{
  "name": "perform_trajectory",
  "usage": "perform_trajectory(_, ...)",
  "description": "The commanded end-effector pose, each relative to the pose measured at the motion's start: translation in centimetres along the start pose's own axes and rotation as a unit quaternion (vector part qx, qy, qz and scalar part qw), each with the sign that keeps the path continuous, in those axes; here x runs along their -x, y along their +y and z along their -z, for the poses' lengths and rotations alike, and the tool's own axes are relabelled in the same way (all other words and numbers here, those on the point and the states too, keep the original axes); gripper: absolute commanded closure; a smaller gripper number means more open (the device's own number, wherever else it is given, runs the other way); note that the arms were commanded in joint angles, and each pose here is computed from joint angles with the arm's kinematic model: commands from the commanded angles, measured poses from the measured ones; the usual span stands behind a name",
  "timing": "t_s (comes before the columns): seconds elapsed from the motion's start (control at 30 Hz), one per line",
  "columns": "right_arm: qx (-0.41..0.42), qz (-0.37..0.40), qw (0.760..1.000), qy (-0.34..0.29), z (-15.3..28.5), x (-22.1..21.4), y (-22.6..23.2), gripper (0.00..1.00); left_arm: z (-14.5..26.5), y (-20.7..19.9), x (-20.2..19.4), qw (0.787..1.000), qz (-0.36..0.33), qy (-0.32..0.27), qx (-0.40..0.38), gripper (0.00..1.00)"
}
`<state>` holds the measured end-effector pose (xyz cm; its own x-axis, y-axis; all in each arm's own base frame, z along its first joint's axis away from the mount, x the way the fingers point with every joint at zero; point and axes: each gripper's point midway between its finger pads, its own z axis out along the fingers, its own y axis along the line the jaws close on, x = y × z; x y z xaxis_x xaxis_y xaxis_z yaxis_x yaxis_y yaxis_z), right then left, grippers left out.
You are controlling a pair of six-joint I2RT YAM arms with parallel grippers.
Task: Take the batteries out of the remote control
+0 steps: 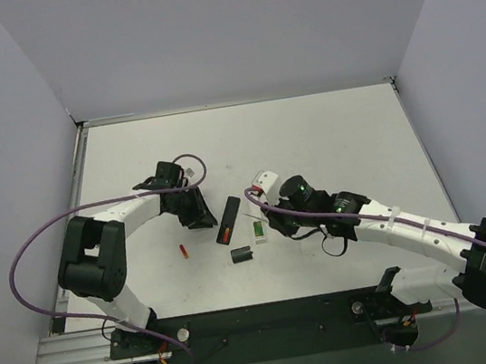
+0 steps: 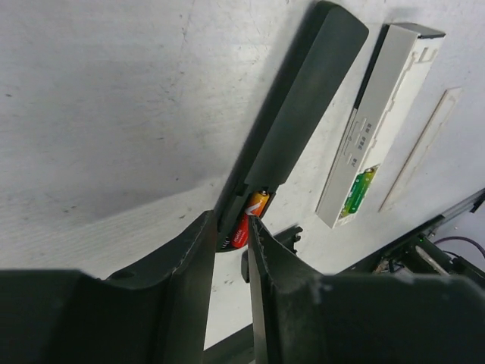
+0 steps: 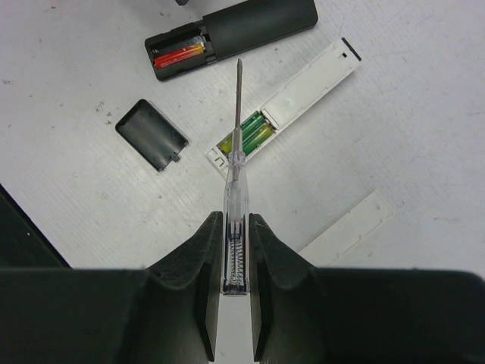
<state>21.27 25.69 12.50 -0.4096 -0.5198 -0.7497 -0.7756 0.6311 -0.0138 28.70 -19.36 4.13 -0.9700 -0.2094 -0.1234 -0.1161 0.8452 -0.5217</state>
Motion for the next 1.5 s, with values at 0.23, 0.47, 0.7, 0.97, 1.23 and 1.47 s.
perform_trajectory(0.23, -0.067, -0.057, 0.996, -0.014, 3.5, 1.3, -2.6, 1.00, -1.9, -1.3, -2.8, 0.999, 0.004, 0.015, -0.029, 0.68)
perform_trajectory(0.47, -0.081, -0.062, 0.995, -0.022, 4.8, 1.3, -3.9, 1.00, -2.2, -1.7, -4.1, 0.999, -0.007, 0.006, -0.039, 0.67)
perform_trajectory(0.7, -0.081, -0.078, 0.993, -0.025, 4.7, 1.3, -3.8, 1.00, -2.3, -5.1, -5.0, 0.992, -0.010, 0.014, -0.125, 0.67)
perform_trajectory(0.97, -0.073, -0.137, 0.987, -0.045, 4.0, 1.8, -3.0, 1.00, 1.1, -7.0, 0.6, 0.991, -0.042, -0.067, -0.110, 0.67)
perform_trajectory(1.23, -0.047, -0.170, 0.984, -0.007, 0.9, 1.1, 1.4, 1.00, 0.1, -7.1, 7.6, 0.991, -0.049, -0.102, -0.067, 0.67)
perform_trajectory(1.47, -0.032, -0.170, 0.985, 0.014, -0.2, 0.8, 3.4, 1.00, -4.1, -6.7, 7.5, 0.995, -0.055, -0.030, -0.072, 0.68)
